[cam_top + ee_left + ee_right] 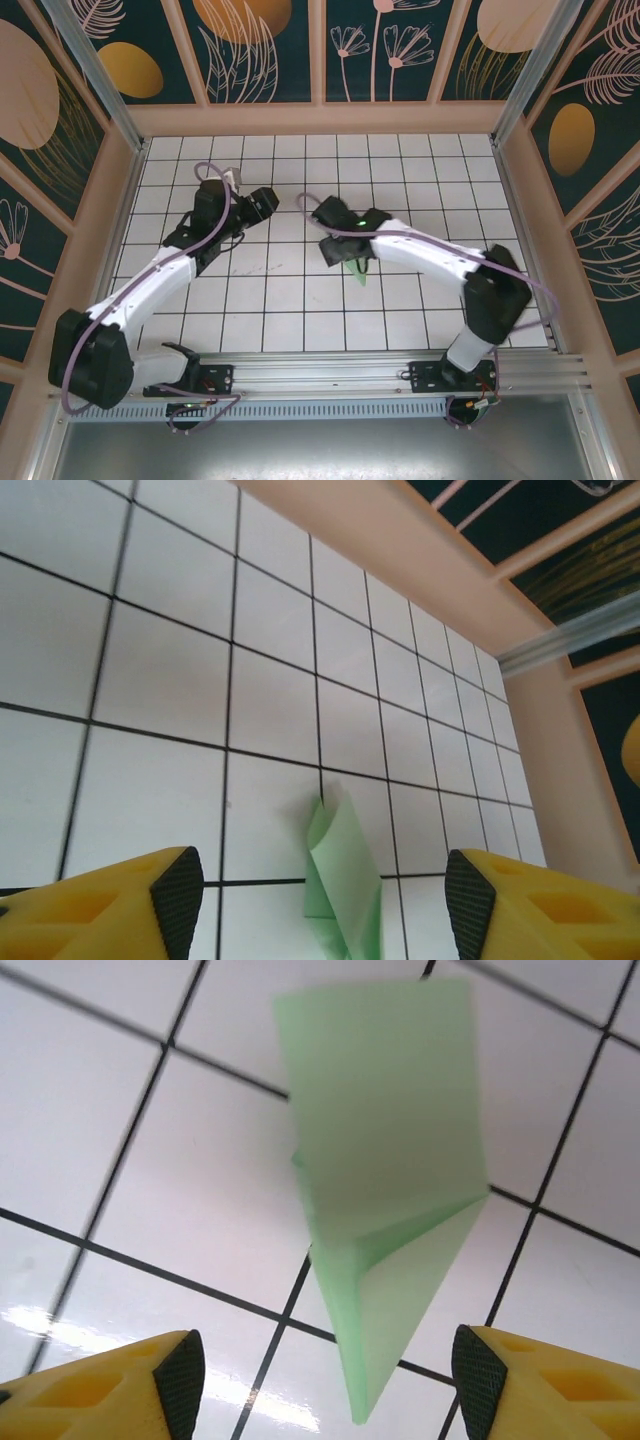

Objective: Fold a paper plane with a square sheet of paper (fold left side to right side)
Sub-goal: Turn over the paper at the center of the table, then pick up the paper from the center of the table.

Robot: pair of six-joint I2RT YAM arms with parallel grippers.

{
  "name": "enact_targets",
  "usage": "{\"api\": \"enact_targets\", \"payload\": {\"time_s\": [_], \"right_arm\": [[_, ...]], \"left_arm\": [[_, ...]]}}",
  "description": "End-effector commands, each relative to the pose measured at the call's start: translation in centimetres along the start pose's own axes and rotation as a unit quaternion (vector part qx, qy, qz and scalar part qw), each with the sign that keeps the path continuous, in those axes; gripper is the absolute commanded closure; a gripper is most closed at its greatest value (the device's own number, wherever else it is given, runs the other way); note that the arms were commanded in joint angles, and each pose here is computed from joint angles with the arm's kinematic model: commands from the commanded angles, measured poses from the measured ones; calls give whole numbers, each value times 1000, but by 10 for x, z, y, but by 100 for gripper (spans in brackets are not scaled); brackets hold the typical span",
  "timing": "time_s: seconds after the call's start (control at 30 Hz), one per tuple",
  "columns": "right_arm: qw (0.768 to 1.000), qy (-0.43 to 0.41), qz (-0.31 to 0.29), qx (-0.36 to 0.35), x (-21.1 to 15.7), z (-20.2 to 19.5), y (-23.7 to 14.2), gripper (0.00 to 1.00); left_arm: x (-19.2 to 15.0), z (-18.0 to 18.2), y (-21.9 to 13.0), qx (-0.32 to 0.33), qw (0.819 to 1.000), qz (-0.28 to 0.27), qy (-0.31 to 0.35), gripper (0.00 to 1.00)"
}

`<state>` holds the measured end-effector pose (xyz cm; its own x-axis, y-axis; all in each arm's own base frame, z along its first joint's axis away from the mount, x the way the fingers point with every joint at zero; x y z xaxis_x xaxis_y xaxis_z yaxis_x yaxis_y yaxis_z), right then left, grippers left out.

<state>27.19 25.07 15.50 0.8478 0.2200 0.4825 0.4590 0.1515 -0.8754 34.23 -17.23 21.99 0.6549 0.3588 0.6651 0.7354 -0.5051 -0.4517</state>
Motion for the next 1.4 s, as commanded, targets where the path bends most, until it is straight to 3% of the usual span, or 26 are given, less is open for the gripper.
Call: {"api": "enact_targets", "payload": {"time_s": [0.0,0.27,0.5,0.7,0.83,1.0,1.13,1.27,1.37], "right_arm": [[992,71,-55,89,22,-12,-23,28],[935,195,-196,222,57,-78,-69,12],[891,267,-210,301,45,-112,-65,2],[879,289,-206,319,35,-126,-58,1],[880,288,-200,320,33,-126,-54,1],[883,274,-173,339,33,-120,-44,1],[888,247,-142,361,36,-112,-34,7],[888,220,-131,382,40,-106,-22,9],[884,193,-109,412,42,-99,-10,18]], "left_arm": [[-14,-11,20,-66,997,33,-23,34],[-69,-25,81,-122,983,133,-34,33],[-104,-26,125,-124,974,182,-49,34],[-115,-30,152,-141,969,196,-54,37],[-118,-30,162,-157,966,196,-53,49],[-116,-25,162,-136,972,192,-17,80],[-110,-19,149,-130,974,184,16,98],[-104,-25,130,-170,966,182,63,100],[-99,-36,114,-222,952,184,105,100]]}}
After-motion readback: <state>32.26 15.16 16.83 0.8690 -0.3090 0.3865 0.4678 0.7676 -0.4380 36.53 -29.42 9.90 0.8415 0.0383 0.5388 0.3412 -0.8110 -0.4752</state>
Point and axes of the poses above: each hand's point on the last joint's axis, 136 mm out from that joint toward the fingers, its own y axis out along the fingers, its own z axis along the line the jaws close on, x = y × z, the point moved 3 cm from there along -y, back along the fingers, and after that the axes turned 10 degrees about y, right-handed, at the moved point
